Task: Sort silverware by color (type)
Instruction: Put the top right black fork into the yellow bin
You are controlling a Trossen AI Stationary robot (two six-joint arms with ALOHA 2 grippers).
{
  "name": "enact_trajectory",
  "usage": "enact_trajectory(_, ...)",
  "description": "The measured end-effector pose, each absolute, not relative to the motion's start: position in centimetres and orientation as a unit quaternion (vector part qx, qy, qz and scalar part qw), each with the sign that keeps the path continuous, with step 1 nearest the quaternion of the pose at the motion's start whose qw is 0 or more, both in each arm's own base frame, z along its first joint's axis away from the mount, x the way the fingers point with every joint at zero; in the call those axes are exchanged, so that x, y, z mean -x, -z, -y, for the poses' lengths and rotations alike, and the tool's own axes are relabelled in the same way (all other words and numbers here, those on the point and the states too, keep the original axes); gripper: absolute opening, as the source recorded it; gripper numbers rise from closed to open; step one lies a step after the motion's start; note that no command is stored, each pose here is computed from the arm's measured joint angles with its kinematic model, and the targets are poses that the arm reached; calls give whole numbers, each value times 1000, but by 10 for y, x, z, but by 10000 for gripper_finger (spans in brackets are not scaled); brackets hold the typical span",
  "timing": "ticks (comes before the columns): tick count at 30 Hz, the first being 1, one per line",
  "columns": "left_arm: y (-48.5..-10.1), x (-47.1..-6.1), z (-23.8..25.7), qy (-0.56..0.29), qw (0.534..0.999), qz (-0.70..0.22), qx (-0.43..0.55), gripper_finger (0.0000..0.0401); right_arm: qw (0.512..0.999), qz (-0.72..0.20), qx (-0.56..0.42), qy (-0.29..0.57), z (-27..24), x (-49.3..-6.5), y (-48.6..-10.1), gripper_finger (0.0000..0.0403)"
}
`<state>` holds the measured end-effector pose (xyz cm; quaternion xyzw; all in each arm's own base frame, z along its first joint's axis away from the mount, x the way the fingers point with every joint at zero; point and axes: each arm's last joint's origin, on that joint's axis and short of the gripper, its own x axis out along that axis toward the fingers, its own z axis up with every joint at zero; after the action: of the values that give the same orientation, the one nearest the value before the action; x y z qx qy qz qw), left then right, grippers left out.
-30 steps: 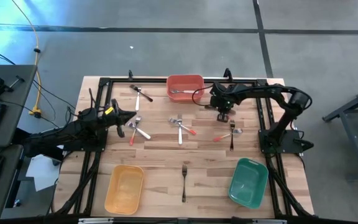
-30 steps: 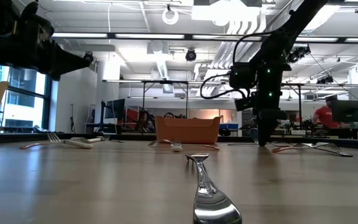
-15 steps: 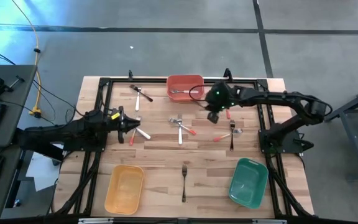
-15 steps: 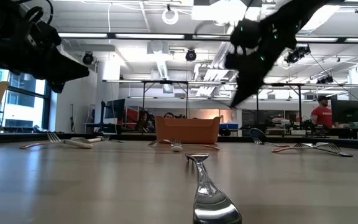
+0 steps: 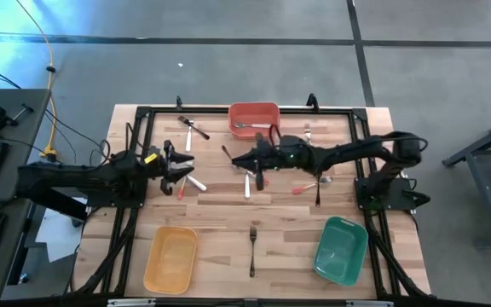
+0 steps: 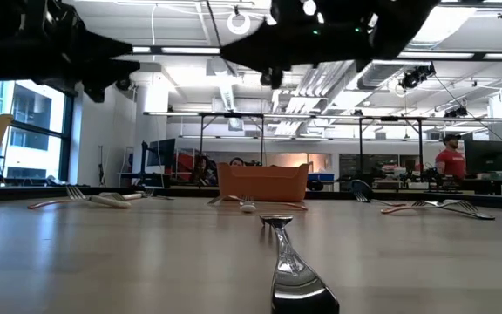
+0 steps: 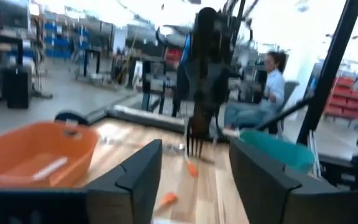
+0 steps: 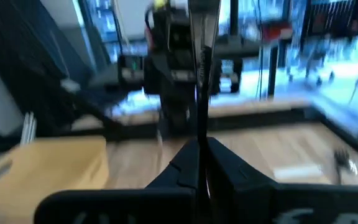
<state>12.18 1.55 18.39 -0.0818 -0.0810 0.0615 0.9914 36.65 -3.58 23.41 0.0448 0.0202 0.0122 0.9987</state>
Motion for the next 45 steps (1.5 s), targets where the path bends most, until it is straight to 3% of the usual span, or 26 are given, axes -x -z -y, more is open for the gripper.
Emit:
enact_trajectory(4, -192, -124, -16, -58, 988, 122, 81, 202, 1000, -8, -23, -11, 30, -389, -231, 0)
enact_trajectory(14, -212, -141, -17, -48, 989, 112, 81, 207, 1000, 3, 4, -19, 27, -429, -234, 0)
enact_trajectory(27, -229, -166, -21, -58, 992, 90, 64, 207, 999, 11, 25, -18, 28, -435, -234, 0)
enact_trajectory(34, -238, -180, -20, -21, 993, 97, 59, 204, 999, 12, 28, -18, 28, -435, -234, 0)
enact_trajectory(39, -239, -188, -21, -21, 994, 89, 63, 154, 999, 12, 28, -18, 28, -435, -234, 0)
enact_trajectory(45, -243, -188, -21, -20, 995, 92, 42, 27, 999, 10, 35, -21, 28, -435, -233, 0)
